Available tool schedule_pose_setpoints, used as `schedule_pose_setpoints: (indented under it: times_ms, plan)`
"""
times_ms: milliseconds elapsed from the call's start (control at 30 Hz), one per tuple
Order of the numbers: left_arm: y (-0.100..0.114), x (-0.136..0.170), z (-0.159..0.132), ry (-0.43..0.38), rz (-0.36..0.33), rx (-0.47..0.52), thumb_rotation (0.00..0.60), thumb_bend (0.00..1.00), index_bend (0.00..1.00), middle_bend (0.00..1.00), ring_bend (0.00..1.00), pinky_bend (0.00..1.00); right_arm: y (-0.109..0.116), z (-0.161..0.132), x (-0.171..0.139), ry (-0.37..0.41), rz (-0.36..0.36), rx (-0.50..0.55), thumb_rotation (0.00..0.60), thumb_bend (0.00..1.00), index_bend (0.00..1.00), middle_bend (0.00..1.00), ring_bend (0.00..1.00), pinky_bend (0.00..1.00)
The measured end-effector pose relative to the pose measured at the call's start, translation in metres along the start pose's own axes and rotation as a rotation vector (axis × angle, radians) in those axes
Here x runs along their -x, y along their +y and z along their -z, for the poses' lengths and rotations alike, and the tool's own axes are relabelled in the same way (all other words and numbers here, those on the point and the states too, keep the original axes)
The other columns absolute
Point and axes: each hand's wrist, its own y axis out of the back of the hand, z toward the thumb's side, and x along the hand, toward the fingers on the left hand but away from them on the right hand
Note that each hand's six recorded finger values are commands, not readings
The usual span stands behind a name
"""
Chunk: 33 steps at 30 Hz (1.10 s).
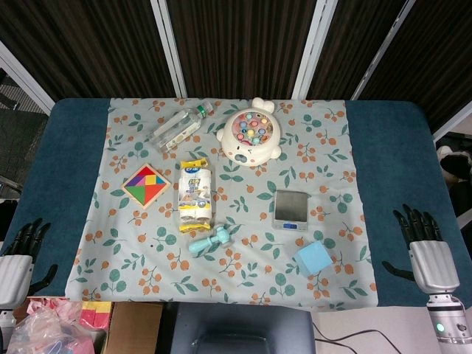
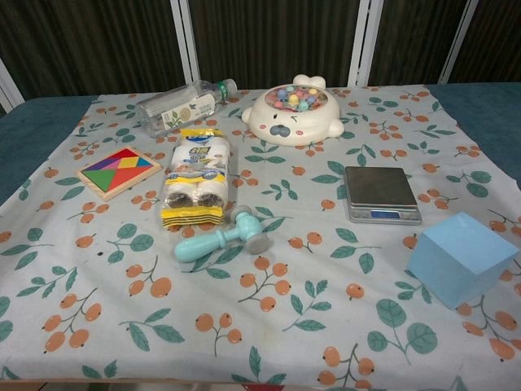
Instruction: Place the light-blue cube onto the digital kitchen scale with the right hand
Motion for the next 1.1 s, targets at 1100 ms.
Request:
schedule_pose_setpoints:
  times_ms: [1100]
  plan:
    - [0.009, 0.009, 0.007, 0.016, -0.027, 0.041, 0.600, 0.33, 0.06, 0.00, 0.00, 0.34, -0.051, -0.097, 0.055, 0.341, -0.356, -0.002, 0.600, 0.12, 0.01, 0.08, 0.02, 0.07]
